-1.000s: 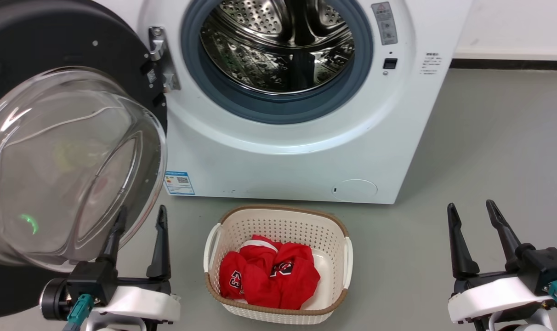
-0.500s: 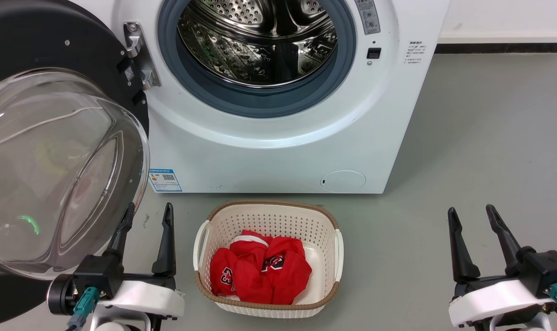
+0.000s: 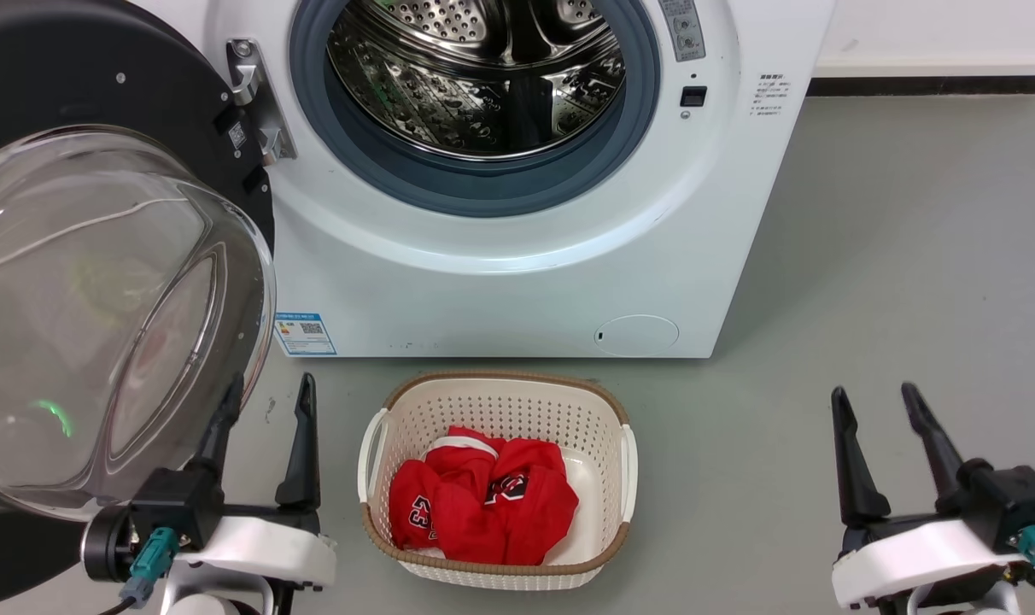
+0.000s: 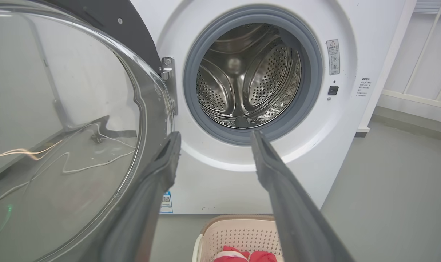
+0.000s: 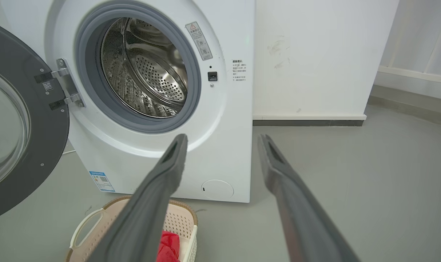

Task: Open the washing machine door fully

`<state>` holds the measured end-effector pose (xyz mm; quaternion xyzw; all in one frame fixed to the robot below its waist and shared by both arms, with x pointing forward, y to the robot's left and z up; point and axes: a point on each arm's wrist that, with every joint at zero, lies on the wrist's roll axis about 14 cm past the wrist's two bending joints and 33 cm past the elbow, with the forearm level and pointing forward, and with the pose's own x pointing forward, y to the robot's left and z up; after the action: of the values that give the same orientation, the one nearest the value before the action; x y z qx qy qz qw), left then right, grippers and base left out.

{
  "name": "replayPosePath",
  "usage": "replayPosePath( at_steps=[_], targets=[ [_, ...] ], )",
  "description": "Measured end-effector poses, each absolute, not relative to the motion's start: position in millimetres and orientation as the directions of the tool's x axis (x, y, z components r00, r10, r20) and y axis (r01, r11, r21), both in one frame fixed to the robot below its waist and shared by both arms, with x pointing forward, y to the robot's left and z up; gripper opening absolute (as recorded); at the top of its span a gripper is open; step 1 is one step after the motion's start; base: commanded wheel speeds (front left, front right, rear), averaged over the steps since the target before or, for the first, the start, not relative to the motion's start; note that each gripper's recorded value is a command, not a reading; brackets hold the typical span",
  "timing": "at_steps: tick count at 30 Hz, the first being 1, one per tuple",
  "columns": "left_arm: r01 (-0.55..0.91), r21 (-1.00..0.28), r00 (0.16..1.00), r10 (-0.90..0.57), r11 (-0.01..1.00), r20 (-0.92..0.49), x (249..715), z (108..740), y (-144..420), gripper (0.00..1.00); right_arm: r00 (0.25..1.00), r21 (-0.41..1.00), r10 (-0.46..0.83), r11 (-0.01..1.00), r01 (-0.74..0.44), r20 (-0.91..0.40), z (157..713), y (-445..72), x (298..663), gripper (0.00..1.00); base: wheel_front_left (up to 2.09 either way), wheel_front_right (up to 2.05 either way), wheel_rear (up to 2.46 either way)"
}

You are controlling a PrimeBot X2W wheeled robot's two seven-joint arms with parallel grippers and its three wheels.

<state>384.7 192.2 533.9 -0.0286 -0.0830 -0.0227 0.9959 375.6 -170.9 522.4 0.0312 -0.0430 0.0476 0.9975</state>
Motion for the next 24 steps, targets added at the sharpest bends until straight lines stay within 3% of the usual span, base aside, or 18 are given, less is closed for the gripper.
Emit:
replayPosePath(
  at_steps=[4,24],
  targets=[
    [0.036,-0.096,0.996,-0.029,0.995,0.081,378.4,508.3,192.0,0.0,0.996,0.092,0.085,0.992,-0.087,0.023,500.9,-172.1,367.6,0.0,0.0,0.0,0.0],
    [-0.035,-0.482,0.999,0.047,0.875,0.013,378.4,498.2,204.1,0.0,0.999,0.486,0.028,0.874,-0.016,-0.016,493.0,-182.9,370.4,0.0,0.0,0.0,0.0]
  ],
)
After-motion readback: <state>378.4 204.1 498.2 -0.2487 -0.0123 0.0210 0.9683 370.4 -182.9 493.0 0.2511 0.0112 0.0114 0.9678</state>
